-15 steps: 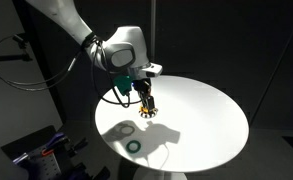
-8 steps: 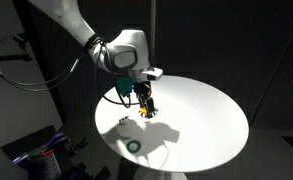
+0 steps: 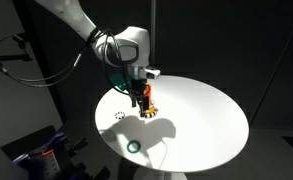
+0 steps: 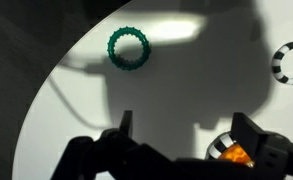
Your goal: Move the black and white toy to the table
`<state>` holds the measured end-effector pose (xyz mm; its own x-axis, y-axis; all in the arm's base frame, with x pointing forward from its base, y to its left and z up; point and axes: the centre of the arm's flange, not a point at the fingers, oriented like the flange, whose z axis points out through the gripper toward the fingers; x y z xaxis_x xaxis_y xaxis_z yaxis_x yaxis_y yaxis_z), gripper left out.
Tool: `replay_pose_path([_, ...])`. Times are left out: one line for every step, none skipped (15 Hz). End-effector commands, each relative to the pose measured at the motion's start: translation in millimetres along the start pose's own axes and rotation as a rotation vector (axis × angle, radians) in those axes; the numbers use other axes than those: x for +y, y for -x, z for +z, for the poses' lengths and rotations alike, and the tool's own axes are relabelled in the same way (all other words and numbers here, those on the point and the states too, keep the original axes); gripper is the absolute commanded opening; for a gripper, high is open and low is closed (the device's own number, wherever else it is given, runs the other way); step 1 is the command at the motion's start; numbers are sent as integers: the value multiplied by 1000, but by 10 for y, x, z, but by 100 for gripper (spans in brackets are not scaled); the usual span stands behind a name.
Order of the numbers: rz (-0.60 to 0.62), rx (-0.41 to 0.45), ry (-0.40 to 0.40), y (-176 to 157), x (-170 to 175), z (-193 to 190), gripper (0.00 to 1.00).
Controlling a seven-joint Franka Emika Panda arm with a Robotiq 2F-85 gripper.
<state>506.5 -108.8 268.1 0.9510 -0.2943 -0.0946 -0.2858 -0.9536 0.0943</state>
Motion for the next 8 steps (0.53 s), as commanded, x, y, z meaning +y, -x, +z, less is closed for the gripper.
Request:
replay_pose_path([-43, -33, -13, -6, 4, -219, 100])
replay_pose_path([-56, -38, -14, 12, -8, -258, 100])
replay_pose_path([-65, -39, -15, 27, -20, -289, 100])
replay_pose_path([-77, -38, -15, 44, -32, -316, 100])
replay_pose_path([-86, -41, -12, 55, -48, -330, 100])
replay_pose_path([-60, -32, 1, 36, -67, -184, 100])
replay_pose_path([-67, -32, 1, 44, -78, -211, 100])
replay_pose_path([-71, -31, 0, 49, -84, -229, 100])
